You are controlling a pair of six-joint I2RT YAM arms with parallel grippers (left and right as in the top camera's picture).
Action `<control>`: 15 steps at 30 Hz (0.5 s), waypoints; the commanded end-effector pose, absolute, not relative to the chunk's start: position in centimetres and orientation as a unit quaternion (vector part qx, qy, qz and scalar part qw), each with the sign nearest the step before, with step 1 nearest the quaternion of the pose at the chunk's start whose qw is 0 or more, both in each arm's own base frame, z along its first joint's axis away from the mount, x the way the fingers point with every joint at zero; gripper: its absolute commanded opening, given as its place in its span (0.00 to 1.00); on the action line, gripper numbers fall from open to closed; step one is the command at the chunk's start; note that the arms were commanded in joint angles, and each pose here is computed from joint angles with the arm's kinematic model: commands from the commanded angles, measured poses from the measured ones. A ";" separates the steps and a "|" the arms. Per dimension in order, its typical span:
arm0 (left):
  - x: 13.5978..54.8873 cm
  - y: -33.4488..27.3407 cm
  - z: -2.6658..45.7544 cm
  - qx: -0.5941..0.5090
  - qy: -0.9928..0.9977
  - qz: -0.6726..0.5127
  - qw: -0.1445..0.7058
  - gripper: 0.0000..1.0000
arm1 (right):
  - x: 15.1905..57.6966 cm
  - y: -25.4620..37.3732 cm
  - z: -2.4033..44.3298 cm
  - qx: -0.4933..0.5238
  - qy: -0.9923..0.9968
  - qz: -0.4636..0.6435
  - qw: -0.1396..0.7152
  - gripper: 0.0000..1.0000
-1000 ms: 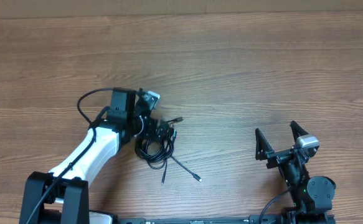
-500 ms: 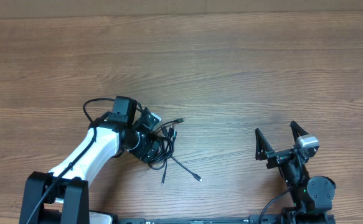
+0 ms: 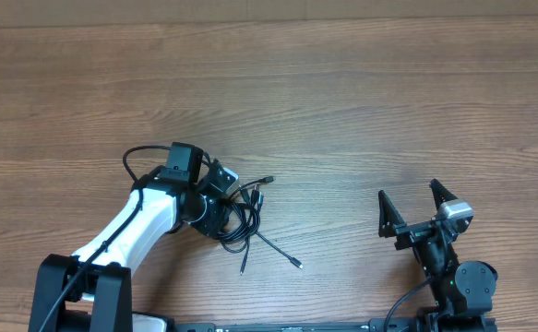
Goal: Untangle cables
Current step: 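Lower the left gripper and close it on the cable loops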
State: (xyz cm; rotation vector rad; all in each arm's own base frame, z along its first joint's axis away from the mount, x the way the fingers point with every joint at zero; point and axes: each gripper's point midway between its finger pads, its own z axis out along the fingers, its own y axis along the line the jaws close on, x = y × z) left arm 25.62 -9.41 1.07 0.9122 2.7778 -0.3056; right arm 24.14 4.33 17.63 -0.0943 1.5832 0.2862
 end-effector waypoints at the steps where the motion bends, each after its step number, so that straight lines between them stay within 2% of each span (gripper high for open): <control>1: 26.3 -9.8 1.3 0.305 0.940 -0.105 0.113 0.51 | 24.1 4.4 17.4 -0.043 0.708 0.129 0.693 1.00; 3: 27.1 -10.2 1.5 0.282 0.944 -0.112 0.130 0.44 | 24.1 4.4 17.4 -0.043 0.708 0.129 0.693 1.00; 9: 27.9 -11.2 2.0 0.284 0.937 -0.134 0.153 0.33 | 24.1 4.4 17.4 -0.043 0.708 0.129 0.693 1.00; 12: 27.8 -11.1 2.0 0.284 0.938 -0.134 0.150 0.36 | 24.1 4.4 17.4 -0.043 0.708 0.129 0.693 1.00; 13: 27.5 -11.1 1.9 0.283 0.938 -0.135 0.145 0.40 | 24.1 4.4 17.4 -0.043 0.708 0.129 0.693 1.00; 14: 27.0 -11.0 1.8 0.282 0.940 -0.135 0.134 0.49 | 24.1 4.4 17.4 -0.043 0.708 0.129 0.693 1.00; 15: 26.8 -10.9 1.7 0.281 0.941 -0.136 0.129 0.50 | 24.1 4.4 17.4 -0.043 0.708 0.129 0.693 1.00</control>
